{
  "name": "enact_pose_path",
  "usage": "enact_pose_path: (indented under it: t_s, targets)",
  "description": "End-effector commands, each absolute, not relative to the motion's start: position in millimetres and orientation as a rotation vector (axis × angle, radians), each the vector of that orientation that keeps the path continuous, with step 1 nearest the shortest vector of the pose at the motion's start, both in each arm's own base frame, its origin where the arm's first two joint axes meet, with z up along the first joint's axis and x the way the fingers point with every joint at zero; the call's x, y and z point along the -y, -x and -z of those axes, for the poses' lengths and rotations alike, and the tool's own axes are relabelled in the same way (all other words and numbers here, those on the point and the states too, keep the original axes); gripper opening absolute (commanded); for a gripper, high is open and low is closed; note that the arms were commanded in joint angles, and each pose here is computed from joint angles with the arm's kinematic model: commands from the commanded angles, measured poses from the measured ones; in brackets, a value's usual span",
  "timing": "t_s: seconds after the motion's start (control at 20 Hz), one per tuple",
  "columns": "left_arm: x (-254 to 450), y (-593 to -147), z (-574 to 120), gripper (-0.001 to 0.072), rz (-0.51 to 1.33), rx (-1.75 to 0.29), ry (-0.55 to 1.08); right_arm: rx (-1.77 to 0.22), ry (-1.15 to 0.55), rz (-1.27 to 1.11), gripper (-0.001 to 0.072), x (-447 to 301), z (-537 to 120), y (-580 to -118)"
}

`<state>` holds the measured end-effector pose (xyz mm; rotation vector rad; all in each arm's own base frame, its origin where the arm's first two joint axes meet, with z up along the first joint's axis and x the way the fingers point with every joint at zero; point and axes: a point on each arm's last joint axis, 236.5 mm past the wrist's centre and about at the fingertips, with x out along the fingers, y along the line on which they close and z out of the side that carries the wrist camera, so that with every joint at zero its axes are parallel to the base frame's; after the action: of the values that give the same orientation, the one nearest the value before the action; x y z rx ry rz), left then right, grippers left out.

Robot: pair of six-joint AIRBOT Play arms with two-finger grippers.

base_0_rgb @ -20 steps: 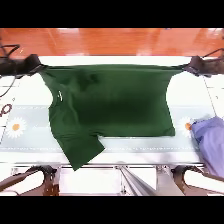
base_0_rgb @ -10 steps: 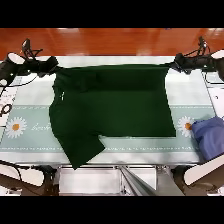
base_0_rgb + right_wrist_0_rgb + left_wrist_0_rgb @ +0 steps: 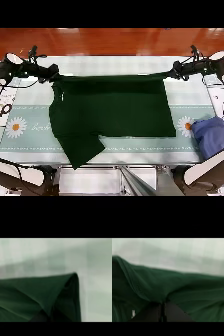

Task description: Fold the shirts.

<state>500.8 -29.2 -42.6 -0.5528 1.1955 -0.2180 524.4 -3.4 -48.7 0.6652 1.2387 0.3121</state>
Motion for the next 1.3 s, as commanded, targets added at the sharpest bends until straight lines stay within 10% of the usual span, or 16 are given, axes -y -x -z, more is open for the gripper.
enact_pose_path:
  t_s: [0.0,0.85,0.9,0.95,1.0,1.25]
  targets:
    - [43,-450,60,0.0022,0.308,-1.392,0.54,-1.43,-0.606,-0.308,0.0027,6,71,-481]
    - [33,-407,89,0.0039,0.274,-1.545,0.538,-1.561,-0.576,-0.293,0.0047,4,81,-453]
    - [33,-406,89,0.0118,0.257,-1.555,0.558,-1.567,-0.585,-0.297,0.0173,2,79,-452]
    - [34,-403,89,0.0353,0.262,-1.569,0.56,-1.58,-0.599,-0.293,0.0379,1,78,-449]
    - [35,-397,86,0.0508,0.274,-1.595,0.563,-1.595,-0.604,-0.296,0.0412,0,77,-446]
    - [5,-380,28,0.051,0.251,-1.578,0.595,-1.518,-0.636,-0.234,0.0412,36,20,-435]
